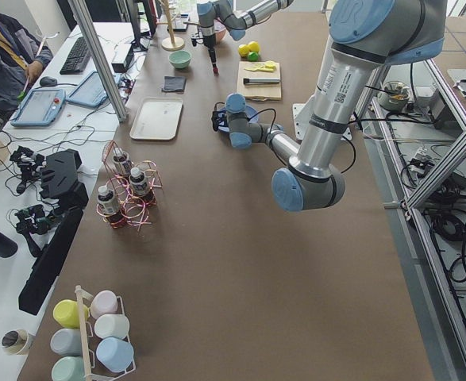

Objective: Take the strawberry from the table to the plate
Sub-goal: 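Hold the blue plate with the left gripper while the right gripper reaches for the strawberry, then grasp the red strawberry with the right gripper while the left gripper releases the plate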

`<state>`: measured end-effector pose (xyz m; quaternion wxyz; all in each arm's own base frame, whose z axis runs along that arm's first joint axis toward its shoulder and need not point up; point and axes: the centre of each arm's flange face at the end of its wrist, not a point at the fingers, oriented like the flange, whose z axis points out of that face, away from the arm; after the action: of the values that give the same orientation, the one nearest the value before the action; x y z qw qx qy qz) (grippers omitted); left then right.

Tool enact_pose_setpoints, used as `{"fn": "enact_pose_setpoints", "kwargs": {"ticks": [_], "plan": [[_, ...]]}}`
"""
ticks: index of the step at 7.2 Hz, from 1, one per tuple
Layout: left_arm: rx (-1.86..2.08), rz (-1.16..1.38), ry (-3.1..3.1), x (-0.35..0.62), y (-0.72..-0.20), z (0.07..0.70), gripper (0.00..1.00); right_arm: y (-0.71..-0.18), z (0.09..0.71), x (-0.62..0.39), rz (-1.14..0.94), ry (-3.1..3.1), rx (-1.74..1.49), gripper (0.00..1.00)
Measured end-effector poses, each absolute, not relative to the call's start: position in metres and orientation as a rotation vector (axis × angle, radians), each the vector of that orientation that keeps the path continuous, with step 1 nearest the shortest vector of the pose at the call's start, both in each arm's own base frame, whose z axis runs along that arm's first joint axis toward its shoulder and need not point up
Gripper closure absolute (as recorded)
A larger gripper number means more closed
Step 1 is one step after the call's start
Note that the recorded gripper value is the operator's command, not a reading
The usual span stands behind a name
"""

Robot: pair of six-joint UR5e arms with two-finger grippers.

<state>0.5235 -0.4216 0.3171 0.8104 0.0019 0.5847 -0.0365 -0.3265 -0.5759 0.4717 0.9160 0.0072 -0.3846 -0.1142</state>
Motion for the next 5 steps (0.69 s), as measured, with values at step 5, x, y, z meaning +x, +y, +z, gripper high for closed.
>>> {"fn": "enact_pose_setpoints", "kwargs": {"ticks": [5], "plan": [[0.011,-0.086,1.253,0.518,-0.426,0.315,0.12,-0.573,0.482,-0.344,-0.25,-0.754,0.018,0.37]]}}
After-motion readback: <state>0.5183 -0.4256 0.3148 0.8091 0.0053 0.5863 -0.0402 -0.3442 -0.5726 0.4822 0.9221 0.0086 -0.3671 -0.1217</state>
